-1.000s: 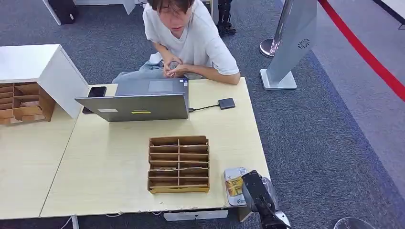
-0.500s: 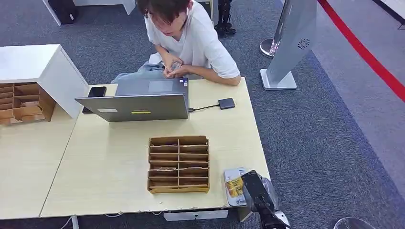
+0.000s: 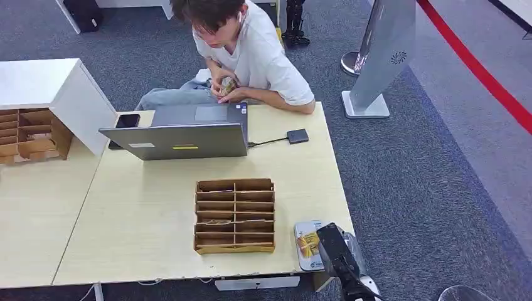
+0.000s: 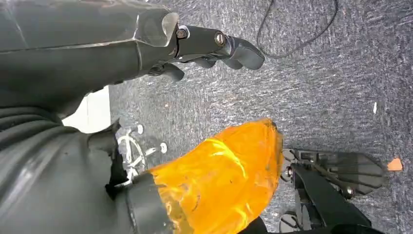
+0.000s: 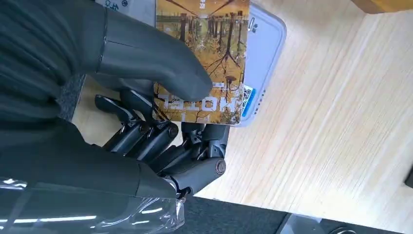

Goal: Pass the card to the sensor for recognition and then transmit it.

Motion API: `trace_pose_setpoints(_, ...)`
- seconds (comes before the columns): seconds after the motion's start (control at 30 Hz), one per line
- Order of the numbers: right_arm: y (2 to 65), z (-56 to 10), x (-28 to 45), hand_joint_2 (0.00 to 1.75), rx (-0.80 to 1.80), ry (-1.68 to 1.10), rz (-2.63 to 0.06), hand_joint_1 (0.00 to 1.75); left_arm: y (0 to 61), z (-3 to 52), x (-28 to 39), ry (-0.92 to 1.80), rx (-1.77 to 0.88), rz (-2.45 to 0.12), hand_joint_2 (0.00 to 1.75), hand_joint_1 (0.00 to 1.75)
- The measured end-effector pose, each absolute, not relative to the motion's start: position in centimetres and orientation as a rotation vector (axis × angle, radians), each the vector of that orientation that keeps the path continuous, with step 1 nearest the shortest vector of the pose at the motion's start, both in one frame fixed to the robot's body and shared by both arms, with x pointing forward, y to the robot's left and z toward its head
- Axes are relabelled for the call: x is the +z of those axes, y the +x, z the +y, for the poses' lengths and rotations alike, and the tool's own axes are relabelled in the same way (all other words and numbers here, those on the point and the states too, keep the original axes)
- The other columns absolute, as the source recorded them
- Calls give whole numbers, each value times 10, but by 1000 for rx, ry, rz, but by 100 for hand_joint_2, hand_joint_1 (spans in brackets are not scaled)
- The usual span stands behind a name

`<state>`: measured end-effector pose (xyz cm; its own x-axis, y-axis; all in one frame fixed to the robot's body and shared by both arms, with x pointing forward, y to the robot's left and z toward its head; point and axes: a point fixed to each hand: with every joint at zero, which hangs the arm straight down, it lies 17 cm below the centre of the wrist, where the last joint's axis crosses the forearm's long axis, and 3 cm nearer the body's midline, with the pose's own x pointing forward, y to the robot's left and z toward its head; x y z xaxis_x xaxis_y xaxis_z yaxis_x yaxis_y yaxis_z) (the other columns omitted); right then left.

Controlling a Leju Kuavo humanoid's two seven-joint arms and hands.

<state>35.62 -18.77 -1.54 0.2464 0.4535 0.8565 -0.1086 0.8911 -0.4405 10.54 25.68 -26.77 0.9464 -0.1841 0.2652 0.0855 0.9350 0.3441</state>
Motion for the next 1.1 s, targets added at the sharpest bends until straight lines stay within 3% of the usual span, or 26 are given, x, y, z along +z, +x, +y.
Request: trace_pose_setpoints(1.1,360,-186,-18,175,408,-337,-1258,175,110,257,-267,339,-151,-291,0,0)
